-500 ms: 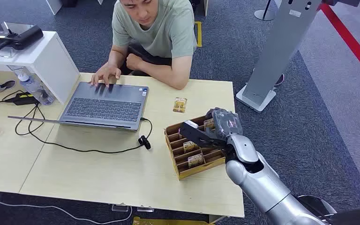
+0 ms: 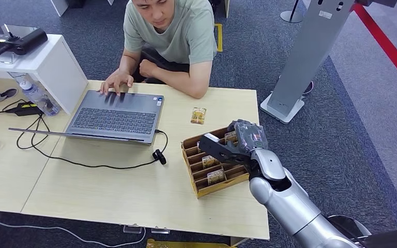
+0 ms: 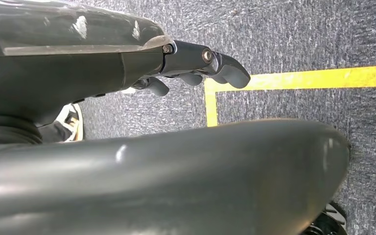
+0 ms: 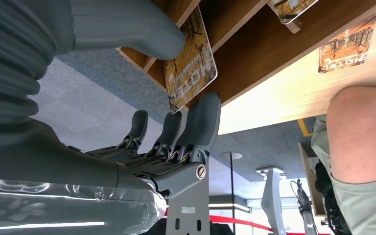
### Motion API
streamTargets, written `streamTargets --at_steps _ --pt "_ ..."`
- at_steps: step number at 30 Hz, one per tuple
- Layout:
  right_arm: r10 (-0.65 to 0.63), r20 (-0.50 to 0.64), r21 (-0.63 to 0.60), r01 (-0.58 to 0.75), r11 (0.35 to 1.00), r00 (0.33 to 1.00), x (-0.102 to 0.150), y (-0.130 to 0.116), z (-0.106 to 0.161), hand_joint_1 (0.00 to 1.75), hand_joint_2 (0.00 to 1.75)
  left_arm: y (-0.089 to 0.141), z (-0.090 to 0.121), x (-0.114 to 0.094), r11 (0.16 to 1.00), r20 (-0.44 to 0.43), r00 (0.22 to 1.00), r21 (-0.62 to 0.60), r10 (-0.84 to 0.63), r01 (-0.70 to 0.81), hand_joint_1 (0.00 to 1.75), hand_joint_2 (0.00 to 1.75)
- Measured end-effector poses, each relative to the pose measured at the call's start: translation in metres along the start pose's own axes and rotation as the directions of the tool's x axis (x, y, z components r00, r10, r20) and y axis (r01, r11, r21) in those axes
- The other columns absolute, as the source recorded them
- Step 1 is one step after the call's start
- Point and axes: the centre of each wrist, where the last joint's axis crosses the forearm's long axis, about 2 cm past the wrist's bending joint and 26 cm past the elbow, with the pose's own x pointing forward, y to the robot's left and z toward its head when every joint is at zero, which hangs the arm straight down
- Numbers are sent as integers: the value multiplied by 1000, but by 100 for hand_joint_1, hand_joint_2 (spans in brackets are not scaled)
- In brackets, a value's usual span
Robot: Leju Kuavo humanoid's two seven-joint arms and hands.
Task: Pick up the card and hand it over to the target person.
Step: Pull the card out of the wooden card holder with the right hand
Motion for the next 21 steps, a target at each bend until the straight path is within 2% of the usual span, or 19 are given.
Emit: streamTargets --at_steps 14,16,21 --pt "-7 11 2 7 1000 1000 2 -1 0 96 175 0 0 0 1000 -1 1000 0 1 -1 0 0" --pt "-8 11 2 8 1000 1000 1 -1 0 100 175 0 0 0 1000 -1 1000 0 1 -1 0 0" --pt "-9 6 2 9 1000 1000 -1 0 -1 122 175 0 0 0 1000 -1 1000 0 1 -1 0 0"
